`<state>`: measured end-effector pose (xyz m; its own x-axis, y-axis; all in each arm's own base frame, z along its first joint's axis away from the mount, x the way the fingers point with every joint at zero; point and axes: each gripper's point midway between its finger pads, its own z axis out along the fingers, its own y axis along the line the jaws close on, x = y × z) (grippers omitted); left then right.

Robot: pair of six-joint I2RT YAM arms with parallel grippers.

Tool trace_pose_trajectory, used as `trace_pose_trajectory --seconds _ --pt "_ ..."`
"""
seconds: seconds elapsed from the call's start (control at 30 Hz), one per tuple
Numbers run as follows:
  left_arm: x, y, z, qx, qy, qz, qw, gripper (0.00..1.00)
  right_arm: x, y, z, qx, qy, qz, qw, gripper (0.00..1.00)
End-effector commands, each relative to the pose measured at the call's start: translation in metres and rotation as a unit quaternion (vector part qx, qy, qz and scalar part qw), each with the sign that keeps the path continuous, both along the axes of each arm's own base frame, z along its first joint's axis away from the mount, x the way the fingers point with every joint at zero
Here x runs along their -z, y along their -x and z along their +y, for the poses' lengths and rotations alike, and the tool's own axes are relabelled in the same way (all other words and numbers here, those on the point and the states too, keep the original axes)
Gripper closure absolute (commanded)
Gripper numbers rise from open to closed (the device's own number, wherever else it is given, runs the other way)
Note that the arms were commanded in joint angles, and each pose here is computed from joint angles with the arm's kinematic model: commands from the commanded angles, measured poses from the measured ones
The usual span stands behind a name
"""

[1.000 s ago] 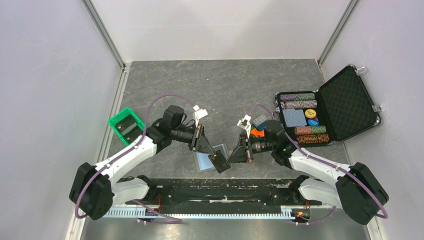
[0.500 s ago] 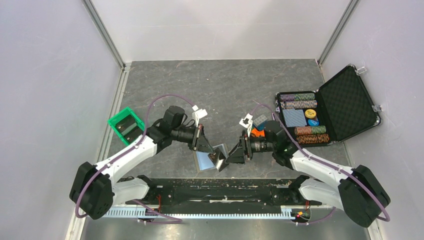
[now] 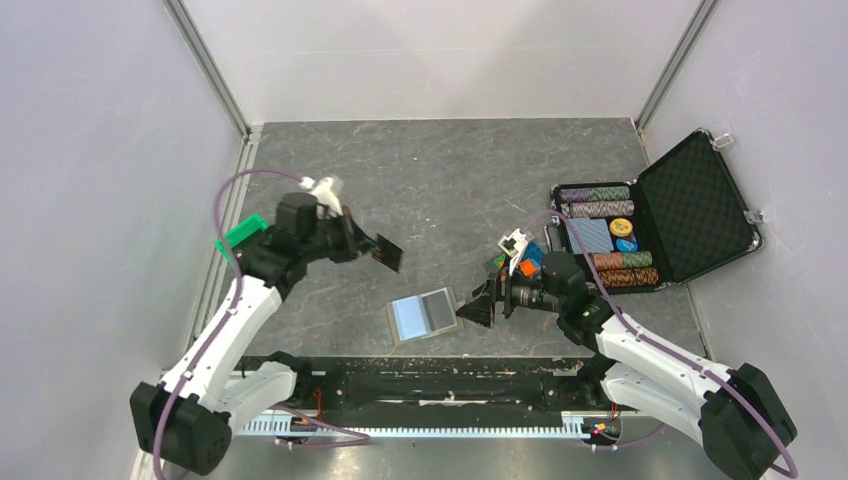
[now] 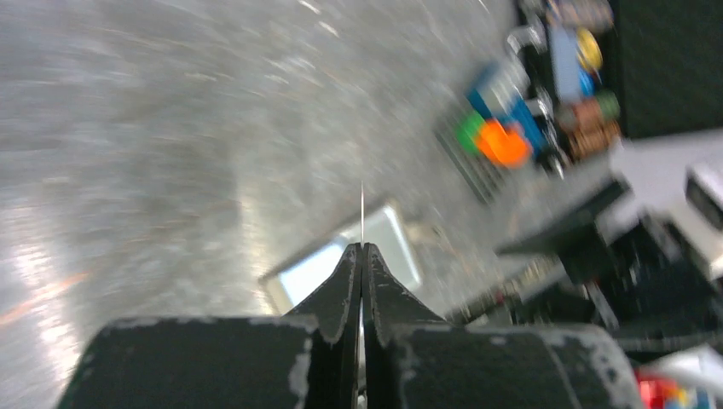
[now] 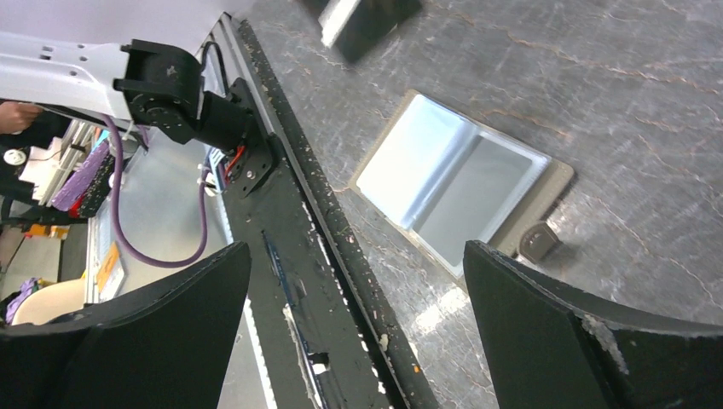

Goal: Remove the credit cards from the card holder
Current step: Place the credit card in the storage box.

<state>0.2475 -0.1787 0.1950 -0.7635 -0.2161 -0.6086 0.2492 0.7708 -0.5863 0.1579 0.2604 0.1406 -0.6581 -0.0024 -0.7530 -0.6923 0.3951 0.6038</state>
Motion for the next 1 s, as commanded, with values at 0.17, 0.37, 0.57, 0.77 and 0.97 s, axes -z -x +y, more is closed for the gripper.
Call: trace_pose_trajectory --seconds 0.17,0.37,0.57,0.77,0.97 --pt "-0.026 -0.051 0.184 -0.329 -0.101 -0.04 0.938 0.98 0.015 -0.002 -0.01 0.009 0.034 -0.022 0.999 0.02" --pt "-0.027 -0.053 0.265 -0.448 -0.155 -0.026 0.88 0.98 0.012 -0.002 -0.01 0.0 0.042 -0.037 0.998 0.02" --pt "-0.017 -0.056 0.311 -0.502 -0.189 -0.014 0.844 0.98 0.006 -0.002 -0.008 -0.006 0.034 -0.042 0.999 0.02" --pt "0.002 -0.064 0.335 -0.525 -0.174 -0.002 0.833 0.98 0.005 0.0 -0.008 -0.011 0.029 -0.05 0.998 0.02" --pt "0.011 -0.066 0.352 -0.548 -0.183 -0.007 0.816 0.98 0.007 -0.001 -0.009 -0.016 0.041 -0.058 0.997 0.02"
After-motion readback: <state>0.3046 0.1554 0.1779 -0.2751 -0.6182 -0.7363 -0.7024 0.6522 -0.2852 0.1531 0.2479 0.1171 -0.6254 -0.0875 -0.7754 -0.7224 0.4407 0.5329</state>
